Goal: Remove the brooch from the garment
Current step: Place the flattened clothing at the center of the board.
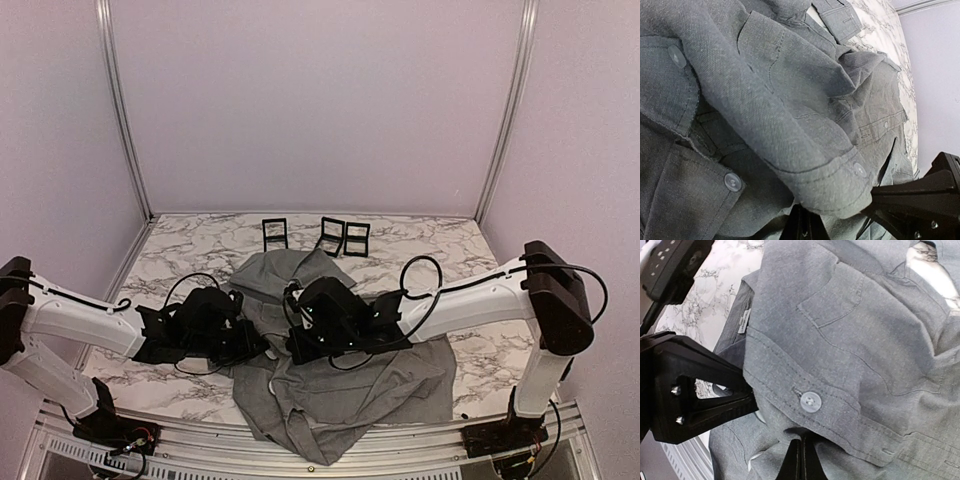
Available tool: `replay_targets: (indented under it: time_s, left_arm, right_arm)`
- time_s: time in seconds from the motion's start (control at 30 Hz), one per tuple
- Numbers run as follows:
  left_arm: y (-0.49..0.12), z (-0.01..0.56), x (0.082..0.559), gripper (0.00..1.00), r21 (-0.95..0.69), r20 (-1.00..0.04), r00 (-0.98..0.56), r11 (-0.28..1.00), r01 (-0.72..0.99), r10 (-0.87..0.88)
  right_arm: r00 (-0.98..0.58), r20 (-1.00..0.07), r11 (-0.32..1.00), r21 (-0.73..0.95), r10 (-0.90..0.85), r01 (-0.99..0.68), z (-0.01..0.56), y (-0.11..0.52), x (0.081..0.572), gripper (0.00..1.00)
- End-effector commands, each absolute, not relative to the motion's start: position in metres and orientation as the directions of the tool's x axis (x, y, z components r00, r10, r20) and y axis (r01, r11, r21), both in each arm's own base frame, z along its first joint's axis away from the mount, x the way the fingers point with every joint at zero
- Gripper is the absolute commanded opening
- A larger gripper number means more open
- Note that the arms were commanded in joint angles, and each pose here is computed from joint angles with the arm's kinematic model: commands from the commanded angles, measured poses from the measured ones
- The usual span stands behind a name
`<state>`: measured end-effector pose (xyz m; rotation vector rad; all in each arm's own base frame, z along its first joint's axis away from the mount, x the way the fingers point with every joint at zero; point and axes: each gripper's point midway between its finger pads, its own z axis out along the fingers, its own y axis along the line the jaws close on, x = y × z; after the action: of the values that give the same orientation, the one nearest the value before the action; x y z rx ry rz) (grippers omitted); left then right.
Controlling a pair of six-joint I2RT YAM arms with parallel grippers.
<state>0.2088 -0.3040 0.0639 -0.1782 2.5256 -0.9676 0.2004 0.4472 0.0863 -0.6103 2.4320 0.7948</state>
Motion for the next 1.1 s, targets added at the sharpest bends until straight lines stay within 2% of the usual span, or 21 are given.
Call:
replay_targets:
  time_s: [0.0, 0.27, 0.63, 0.97, 1.07]
  left_arm:
    - [-0.309, 0.081, 0.208, 0.0, -0.677, -0.376, -0.904, 0.727, 0.119, -0.202]
    - [-0.314, 0.09, 0.211, 0.0, -0.686, -0.377, -0.917, 0.704, 0.185, -0.126]
    - [-0.318, 0.096, 0.212, 0.0, -0.759, -0.349, -0.93, 0.617, 0.206, -0.118]
    - [-0.318, 0.081, 0.215, 0.0, -0.723, -0.311, -0.946, 0.669, 0.174, -0.09]
    - [-0.32, 0.077, 0.216, 0.0, -0.708, -0.285, -0.956, 0.689, 0.156, -0.076]
  right_arm:
    - [-0.772, -0.587, 0.752, 0.389, -0.243, -0.532, 0.086, 0.435, 0.218, 0.0]
    - [-0.773, -0.58, 0.769, 0.362, -0.256, -0.527, 0.08, 0.426, 0.239, 0.0]
    - [-0.774, -0.569, 0.779, 0.337, -0.279, -0.529, 0.064, 0.415, 0.247, 0.0]
    - [-0.73, -0.605, 0.749, 0.312, -0.318, -0.584, 0.083, 0.421, 0.249, 0.0]
    - [-0.681, -0.656, 0.735, 0.278, -0.325, -0.618, 0.101, 0.418, 0.245, 0.15]
